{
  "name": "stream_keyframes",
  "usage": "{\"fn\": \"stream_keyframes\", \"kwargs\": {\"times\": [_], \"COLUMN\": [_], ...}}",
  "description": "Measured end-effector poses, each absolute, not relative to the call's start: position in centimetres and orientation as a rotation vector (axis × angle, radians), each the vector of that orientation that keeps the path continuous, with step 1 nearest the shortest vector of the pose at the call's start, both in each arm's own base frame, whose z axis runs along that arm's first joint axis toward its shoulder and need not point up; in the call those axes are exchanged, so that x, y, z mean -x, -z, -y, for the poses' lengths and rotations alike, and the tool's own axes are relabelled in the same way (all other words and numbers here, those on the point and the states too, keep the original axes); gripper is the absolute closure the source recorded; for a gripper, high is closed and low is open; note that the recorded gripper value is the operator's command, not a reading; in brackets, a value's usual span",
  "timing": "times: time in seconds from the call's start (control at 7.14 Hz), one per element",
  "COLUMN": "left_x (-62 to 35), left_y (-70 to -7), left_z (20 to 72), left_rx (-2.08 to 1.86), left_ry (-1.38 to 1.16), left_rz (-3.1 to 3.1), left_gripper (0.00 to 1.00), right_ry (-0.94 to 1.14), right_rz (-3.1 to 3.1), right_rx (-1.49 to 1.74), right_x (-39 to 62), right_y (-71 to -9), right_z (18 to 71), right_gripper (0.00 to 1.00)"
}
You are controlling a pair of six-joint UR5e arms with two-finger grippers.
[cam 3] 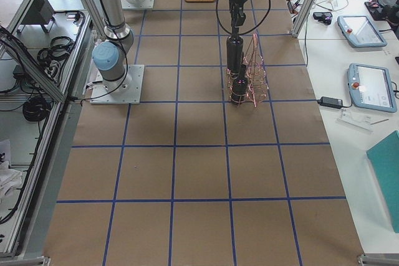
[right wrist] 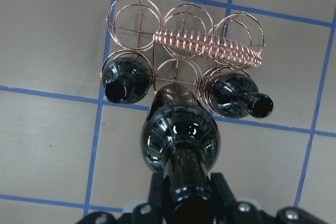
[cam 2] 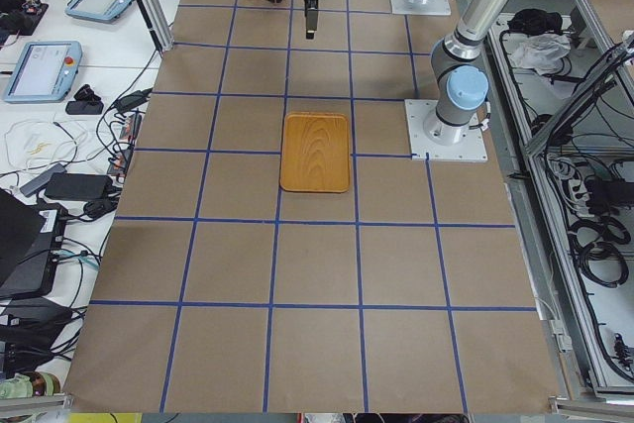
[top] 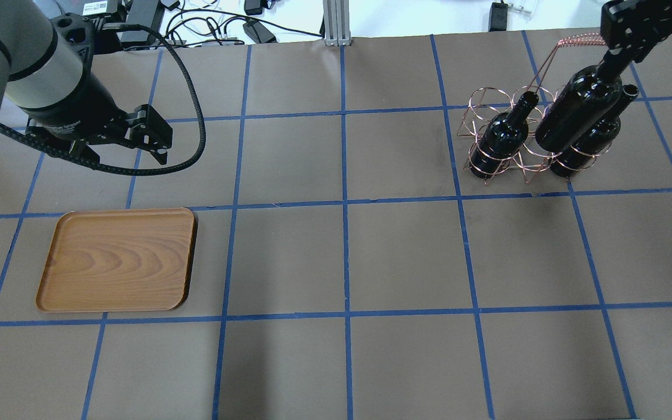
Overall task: Take wine from basket and place on tray
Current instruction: 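Close the right gripper on the bottle neck and lift it from the rack, then carry the bottle with the right gripper toward the tray and lower it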
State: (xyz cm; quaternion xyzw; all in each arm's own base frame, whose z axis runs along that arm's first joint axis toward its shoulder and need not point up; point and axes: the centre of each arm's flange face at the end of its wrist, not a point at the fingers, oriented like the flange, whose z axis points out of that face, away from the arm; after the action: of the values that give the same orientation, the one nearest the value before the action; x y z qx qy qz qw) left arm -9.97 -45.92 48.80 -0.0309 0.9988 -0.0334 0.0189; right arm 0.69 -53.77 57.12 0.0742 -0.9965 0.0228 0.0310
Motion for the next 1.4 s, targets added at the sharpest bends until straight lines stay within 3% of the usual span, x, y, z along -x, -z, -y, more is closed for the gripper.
{"fn": "stream_keyframes", "kwargs": {"times": [0.28, 0.7, 1.4], "left_x": [9.9, 9.9, 7.3], "left_y": [-48.8, -48.8, -49.0], "left_z": [45.9, 45.6, 46.0], "left_rx": [0.096, 0.086, 0.177], "left_ry": [0.104, 0.102, 0.125], "left_rz": [-3.097, -3.087, -3.081], "left_gripper": [0.00, 0.00, 0.00], "right_ry": [-0.054, 0.000, -0.046], "right_rz": [3.081, 3.103, 3.104], "right_rx": [-0.115, 0.099, 0.311], "right_x": [-5.0, -16.2, -39.1], "right_y": [-60.9, -61.2, -49.6], "right_z": [48.7, 44.3, 43.4], "right_gripper": [1.00, 1.00, 1.00]}}
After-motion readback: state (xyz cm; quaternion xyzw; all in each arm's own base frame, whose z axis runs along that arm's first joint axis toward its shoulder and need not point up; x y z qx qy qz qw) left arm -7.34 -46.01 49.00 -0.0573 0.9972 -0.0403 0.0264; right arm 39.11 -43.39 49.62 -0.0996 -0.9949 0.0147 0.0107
